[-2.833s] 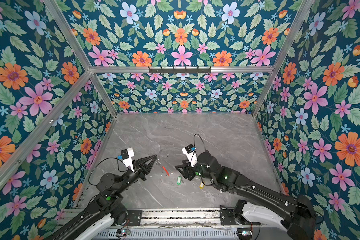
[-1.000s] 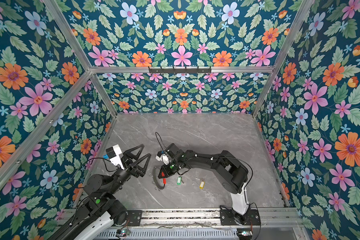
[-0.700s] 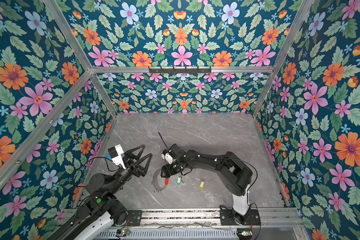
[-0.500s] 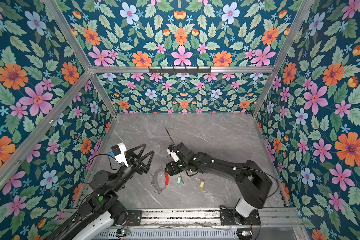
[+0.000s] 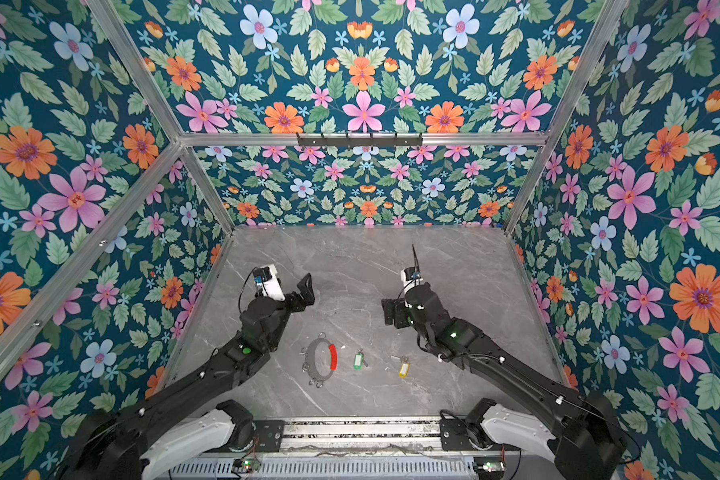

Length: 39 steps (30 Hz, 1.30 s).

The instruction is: Remove the keys from the keyring

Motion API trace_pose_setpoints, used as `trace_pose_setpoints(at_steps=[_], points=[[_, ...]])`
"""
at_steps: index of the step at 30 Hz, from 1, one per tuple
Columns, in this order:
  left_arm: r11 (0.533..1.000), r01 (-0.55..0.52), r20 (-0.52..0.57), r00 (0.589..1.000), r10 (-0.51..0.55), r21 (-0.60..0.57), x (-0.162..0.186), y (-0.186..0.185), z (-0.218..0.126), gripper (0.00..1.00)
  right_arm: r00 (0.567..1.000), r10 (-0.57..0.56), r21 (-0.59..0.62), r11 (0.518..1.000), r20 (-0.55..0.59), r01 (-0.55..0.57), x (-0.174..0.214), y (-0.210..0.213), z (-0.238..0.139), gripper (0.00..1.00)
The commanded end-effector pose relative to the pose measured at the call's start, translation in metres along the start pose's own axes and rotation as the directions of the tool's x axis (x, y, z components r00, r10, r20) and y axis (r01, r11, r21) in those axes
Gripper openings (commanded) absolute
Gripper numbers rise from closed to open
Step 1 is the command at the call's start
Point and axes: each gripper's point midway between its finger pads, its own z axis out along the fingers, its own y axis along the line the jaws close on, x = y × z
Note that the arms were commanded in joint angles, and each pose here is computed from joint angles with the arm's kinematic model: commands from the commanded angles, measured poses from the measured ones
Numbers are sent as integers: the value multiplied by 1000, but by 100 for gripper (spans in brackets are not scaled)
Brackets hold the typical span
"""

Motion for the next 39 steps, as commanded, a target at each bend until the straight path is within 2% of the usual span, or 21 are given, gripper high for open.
trace_pose_setpoints(at_steps=[1,5,7,10,13,16,20,22,26,27,28,30,31,33,34,35,36,39], points=[[993,-12,63,998,20,-121,-13,30,20,100,990,-1,115,993,142,-16,-20,-32,-14,99],[952,-115,3,993,121,-282,-7,77,47,100,981,59,220,970,184,-100,-25,-71,-28,99],[920,-110,12,992,123,-376,-14,107,49,100,974,105,259,953,200,-156,-27,-90,-29,99],[891,-137,61,982,180,-434,-22,134,40,100,973,139,300,935,186,-190,-25,-107,-27,99],[830,-252,-44,963,266,-498,-6,158,42,100,980,126,342,924,152,-171,-19,-114,-21,99],[792,-313,-130,949,289,-524,16,180,42,100,987,107,364,921,119,-143,-14,-116,-14,99],[830,-275,-65,958,279,-485,31,187,36,100,984,114,374,914,136,-158,-14,-122,-12,99],[842,-294,-21,947,319,-453,32,183,35,100,981,121,397,901,154,-174,-16,-129,-14,99],[875,-310,-17,945,327,-373,43,179,45,100,966,168,433,869,196,-239,-14,-153,-18,99],[889,-291,-51,955,292,-355,49,183,50,100,961,174,421,871,214,-252,-14,-156,-19,99],[905,-274,-41,960,276,-327,48,183,51,100,959,167,406,879,227,-249,-14,-158,-18,99],[927,-287,-40,957,286,-244,56,177,51,100,962,120,390,896,246,-211,-16,-157,-18,99],[926,-306,-2,950,313,-219,53,171,51,100,965,97,373,909,245,-186,-16,-154,-17,99],[929,-301,-49,953,298,-216,60,173,51,100,966,56,355,923,251,-146,-18,-151,-14,99],[929,-300,-25,953,302,-218,56,172,51,100,969,21,364,924,247,-113,-18,-152,-12,99],[926,-308,-6,949,314,-219,54,171,51,100,971,0,384,919,238,-94,-17,-157,-10,99],[925,-310,-32,950,311,-218,59,172,50,100,973,-10,414,906,231,-89,-16,-164,-9,99],[924,-310,-13,949,316,-223,55,172,49,100,977,3,455,885,214,-102,-10,-188,-7,99]])
